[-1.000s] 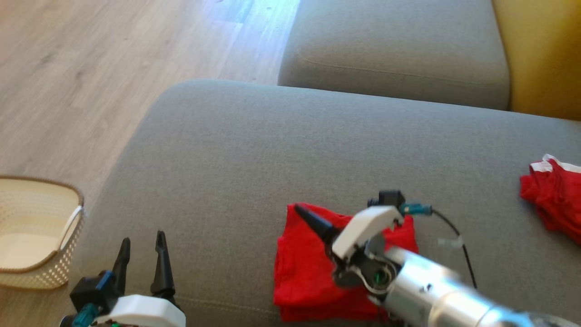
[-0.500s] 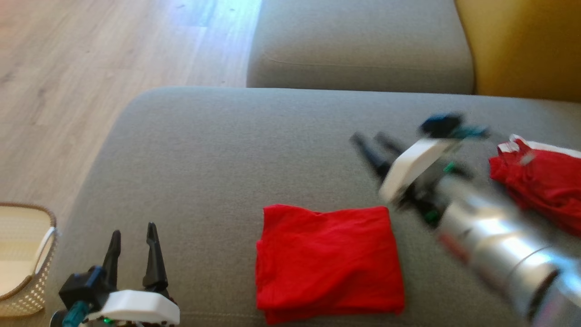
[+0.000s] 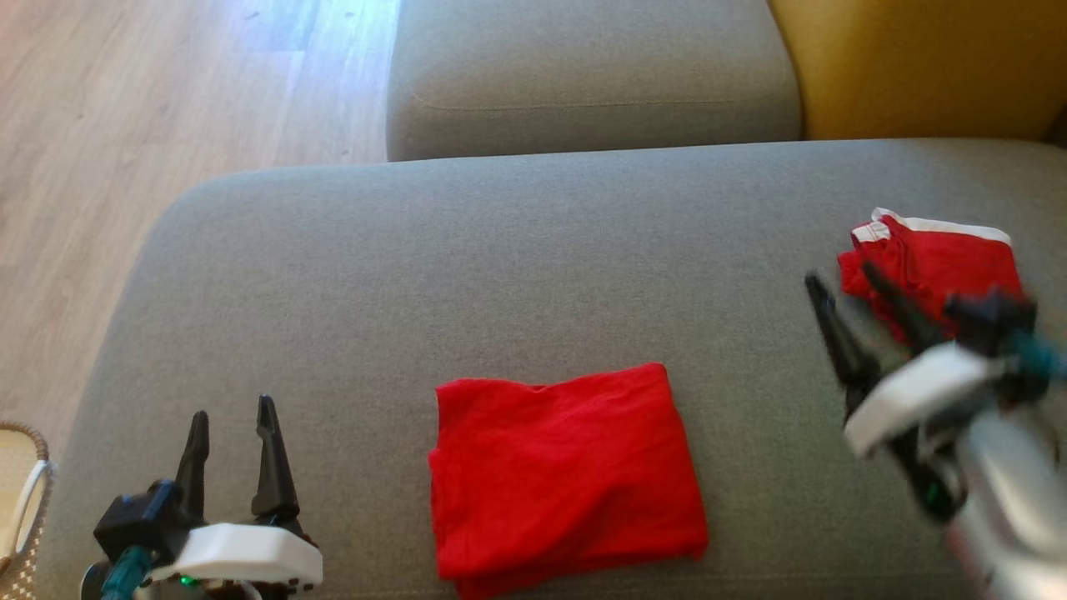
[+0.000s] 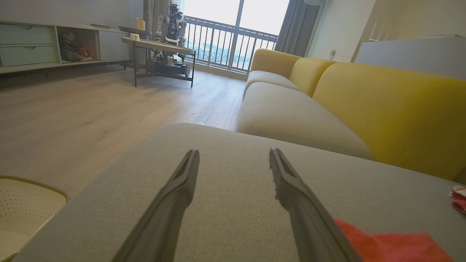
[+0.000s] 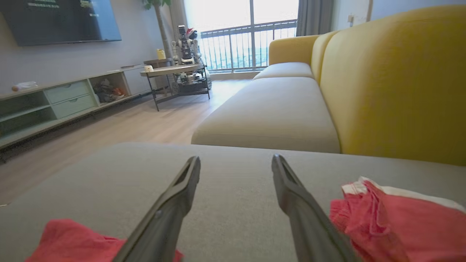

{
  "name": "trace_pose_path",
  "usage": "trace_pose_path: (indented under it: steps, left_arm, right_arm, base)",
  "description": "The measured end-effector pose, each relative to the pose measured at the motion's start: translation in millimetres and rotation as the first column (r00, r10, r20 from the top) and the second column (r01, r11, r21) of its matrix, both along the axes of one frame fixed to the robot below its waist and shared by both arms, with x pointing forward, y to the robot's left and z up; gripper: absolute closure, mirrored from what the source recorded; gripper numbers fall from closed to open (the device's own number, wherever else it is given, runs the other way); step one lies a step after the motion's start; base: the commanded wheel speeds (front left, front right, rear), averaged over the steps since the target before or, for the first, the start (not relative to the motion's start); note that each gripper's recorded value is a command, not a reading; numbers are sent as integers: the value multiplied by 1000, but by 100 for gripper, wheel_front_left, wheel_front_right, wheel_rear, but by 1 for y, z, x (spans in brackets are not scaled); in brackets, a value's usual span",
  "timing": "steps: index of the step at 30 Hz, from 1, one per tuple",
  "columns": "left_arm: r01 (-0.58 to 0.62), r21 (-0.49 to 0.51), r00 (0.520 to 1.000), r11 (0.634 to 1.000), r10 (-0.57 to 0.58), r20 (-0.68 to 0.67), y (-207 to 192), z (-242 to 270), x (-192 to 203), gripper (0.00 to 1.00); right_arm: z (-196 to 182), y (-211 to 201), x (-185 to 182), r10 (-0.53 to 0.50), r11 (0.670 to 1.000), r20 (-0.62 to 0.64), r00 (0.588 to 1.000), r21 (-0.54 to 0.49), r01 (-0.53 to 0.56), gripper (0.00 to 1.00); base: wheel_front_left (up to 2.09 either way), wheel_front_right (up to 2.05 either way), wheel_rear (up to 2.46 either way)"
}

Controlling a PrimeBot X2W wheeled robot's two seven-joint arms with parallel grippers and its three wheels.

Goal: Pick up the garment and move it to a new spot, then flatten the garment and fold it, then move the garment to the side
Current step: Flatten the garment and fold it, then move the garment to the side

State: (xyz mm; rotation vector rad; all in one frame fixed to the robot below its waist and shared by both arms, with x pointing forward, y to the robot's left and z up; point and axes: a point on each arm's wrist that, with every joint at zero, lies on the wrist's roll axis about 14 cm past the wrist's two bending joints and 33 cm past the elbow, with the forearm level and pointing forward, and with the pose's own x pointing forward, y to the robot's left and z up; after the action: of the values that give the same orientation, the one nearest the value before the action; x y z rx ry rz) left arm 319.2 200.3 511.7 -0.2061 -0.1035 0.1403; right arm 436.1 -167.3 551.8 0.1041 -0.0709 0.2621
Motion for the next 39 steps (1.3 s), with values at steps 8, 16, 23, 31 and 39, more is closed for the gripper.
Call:
trace_pose_path:
  steps: [8,16,23,31,39]
  left_arm:
    - [5,4,1000,1000,-5,20,-1,7,3,0]
    - [50,46,998,998,-48,-34,-14,-10,-7,0]
    - [48,52,999,997,-47,-21,-14,-6,-7,0]
    - [42,55,999,998,-41,-22,-13,-6,-7,0]
    - [57,57,998,997,-55,-31,-18,-9,-7,0]
  right_arm:
    - [-18,11,-54,-87,996,56,995,30,85,0]
    - [-25,14,-72,-112,994,50,992,21,111,0]
    - [-16,13,-70,-120,993,74,990,25,119,0]
    - [-15,10,-68,-131,991,70,989,31,129,0]
    - [-21,13,-67,-124,992,41,991,34,123,0]
  base:
    - [0,0,0]
    - [0,0,0]
    - [0,0,0]
    - [0,0,0]
    - [0,0,0]
